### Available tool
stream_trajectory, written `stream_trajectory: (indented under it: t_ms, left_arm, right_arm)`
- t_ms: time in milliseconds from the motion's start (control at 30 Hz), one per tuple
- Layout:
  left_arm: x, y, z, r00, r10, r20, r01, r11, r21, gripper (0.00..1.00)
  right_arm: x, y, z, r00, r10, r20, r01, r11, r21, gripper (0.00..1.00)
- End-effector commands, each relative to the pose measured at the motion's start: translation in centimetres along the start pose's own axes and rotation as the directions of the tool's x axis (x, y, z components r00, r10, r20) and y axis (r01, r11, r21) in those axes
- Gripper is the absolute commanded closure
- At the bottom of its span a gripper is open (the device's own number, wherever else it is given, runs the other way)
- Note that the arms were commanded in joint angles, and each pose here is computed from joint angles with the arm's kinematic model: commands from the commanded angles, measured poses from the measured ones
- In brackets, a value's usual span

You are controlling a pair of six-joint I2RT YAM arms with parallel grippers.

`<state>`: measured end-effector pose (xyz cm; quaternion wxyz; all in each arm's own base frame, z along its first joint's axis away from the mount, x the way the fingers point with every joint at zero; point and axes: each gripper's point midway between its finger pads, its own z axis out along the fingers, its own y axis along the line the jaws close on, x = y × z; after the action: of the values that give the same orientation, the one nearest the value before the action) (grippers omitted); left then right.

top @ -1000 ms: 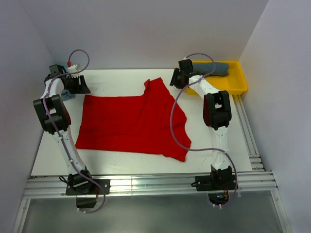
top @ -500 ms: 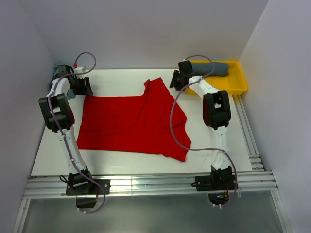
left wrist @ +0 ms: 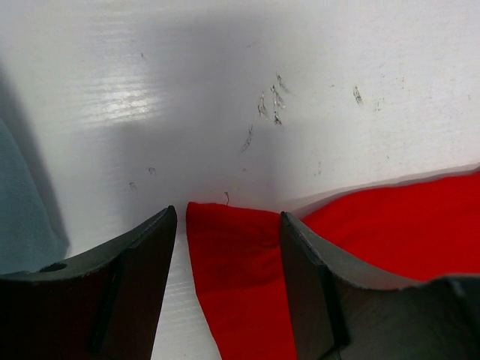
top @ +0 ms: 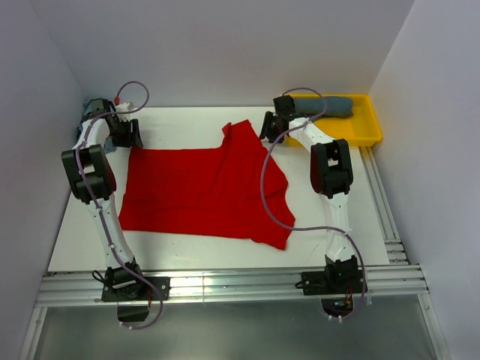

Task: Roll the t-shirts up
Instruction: Fold the tshirt

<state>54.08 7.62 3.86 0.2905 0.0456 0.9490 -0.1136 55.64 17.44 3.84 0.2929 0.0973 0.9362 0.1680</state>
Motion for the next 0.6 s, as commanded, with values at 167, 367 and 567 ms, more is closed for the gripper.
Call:
stream_trajectory:
  t_ms: [167, 367, 567]
  left_arm:
    - [-0.6, -0.8, 0.0, 1.000, -0.013, -0.010, 0.014, 0.999, 0.037, 0.41]
    - [-0.5, -1.1, 0.2, 1.000, -0.008, -0.028, 0.009, 0.999, 0.035, 0.62]
    - [-2.2, -1.7, -0.6, 1.000, -0.002, 0.013, 0.001, 1.000, 0.021, 0.83]
  right_arm:
    - [-0.5, 1.2, -0.1, 1.000, -0.022, -0.005, 0.022, 0.998, -0.062, 0.46]
    - [0.1, 1.6, 0.2, 0.999, -0.035, -0.027, 0.033, 0.997, -0.074, 0.46]
    - [0.2, 1.8, 0.3, 0.998, -0.044, -0.033, 0.041, 0.995, -0.086, 0.45]
